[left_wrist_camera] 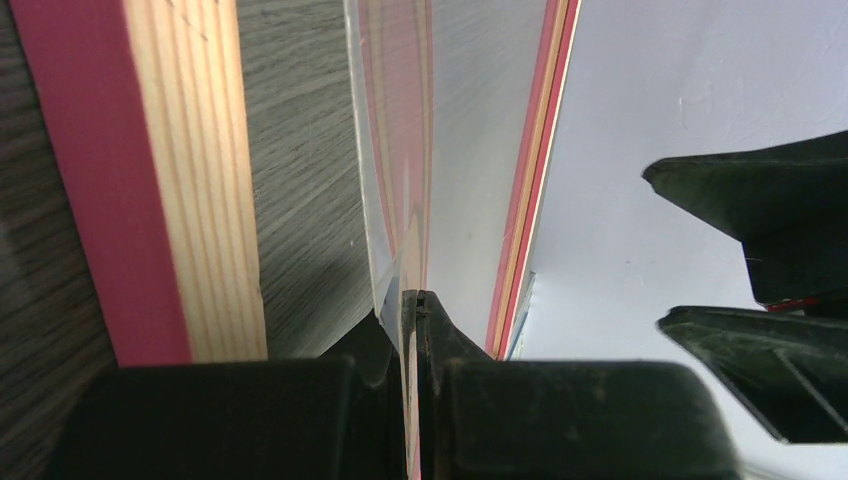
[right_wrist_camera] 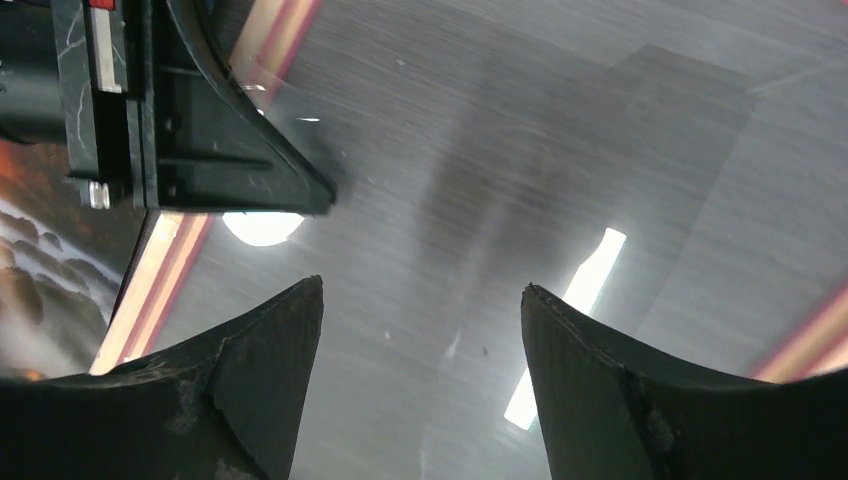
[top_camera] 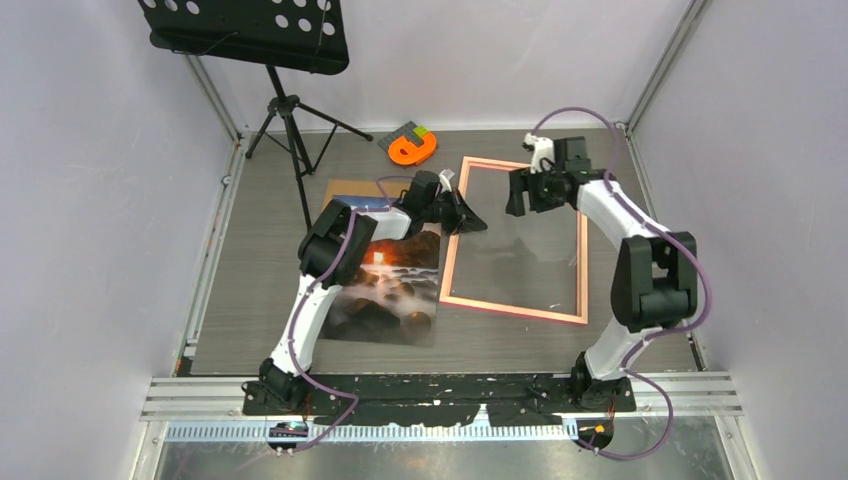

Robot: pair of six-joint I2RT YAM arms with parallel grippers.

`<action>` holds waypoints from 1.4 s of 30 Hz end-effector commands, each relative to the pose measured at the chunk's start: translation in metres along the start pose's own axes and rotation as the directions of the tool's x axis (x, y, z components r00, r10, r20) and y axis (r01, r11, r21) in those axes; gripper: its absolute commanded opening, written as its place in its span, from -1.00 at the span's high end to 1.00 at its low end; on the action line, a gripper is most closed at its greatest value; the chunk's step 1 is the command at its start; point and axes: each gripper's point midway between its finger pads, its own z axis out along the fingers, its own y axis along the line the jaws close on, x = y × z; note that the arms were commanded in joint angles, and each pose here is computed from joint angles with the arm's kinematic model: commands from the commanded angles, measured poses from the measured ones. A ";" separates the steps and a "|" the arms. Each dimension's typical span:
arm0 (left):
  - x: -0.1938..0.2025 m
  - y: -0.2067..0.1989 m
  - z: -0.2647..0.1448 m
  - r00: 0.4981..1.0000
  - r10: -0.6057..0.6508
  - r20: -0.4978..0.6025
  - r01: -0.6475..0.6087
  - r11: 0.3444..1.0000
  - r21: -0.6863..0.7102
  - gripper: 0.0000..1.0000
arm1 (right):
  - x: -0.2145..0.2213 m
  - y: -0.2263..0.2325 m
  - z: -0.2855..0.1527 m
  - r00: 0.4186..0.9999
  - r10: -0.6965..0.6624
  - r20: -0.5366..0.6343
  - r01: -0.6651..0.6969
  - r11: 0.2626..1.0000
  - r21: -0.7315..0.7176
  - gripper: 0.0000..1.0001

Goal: Put the photo into the frame
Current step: Place the photo frame item in the photo frame.

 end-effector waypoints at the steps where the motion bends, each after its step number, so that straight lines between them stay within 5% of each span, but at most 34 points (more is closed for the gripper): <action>1: 0.002 -0.004 -0.001 0.999 0.036 -0.003 -0.036 0.999 -0.017 1.00 | -0.019 0.011 0.028 0.994 -0.110 -0.003 0.110 0.994 0.017 -0.56; 10: 0.002 -0.004 0.000 1.000 0.029 -0.002 -0.029 0.999 -0.015 1.00 | 0.005 0.028 0.067 0.977 -0.187 -0.101 0.189 0.982 0.010 -0.54; 42: 0.002 -0.003 -0.001 1.000 0.022 -0.003 -0.022 1.000 -0.013 1.00 | 0.036 0.014 0.082 0.966 -0.188 -0.177 0.198 0.979 0.044 -0.46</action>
